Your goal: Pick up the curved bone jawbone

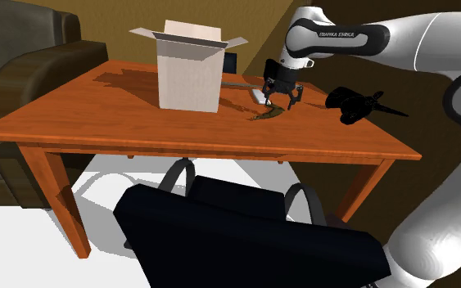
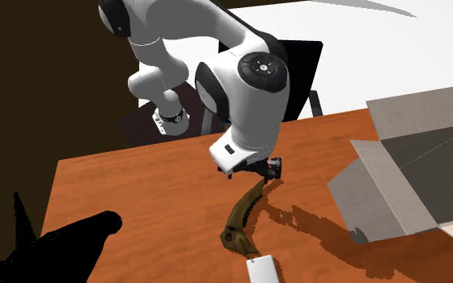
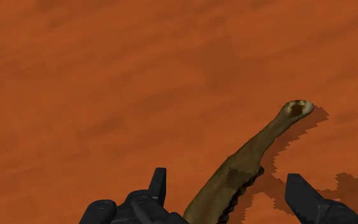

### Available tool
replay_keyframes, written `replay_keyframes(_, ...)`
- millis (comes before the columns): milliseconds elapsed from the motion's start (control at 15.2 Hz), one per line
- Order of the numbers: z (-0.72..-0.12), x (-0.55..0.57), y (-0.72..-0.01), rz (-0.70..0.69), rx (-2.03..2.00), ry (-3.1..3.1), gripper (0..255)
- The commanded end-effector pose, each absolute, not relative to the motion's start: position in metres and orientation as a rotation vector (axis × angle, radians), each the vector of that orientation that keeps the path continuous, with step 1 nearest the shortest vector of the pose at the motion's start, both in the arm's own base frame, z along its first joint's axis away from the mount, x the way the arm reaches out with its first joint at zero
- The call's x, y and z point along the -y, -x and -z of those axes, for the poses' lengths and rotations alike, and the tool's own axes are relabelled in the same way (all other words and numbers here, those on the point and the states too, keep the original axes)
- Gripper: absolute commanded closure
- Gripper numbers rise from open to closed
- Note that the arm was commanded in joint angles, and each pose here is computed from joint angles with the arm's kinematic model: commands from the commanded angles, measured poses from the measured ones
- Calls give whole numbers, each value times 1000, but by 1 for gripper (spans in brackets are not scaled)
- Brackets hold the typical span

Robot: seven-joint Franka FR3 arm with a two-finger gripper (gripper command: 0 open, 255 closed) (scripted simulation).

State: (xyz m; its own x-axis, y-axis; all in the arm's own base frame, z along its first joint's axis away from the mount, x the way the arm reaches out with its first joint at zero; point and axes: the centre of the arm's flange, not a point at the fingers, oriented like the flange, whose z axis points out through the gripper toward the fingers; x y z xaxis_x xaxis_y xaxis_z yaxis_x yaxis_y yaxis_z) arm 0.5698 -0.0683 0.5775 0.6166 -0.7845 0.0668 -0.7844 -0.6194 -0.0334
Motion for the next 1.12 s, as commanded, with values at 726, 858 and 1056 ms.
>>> replay_keyframes(726,-526,116,-615,89,-1681,2643,0)
replay_keyframes(858,-526,116,-615,89,-1681,2643,255)
replay_keyframes(1056,-526,116,-615,89,-1681,2643,255)
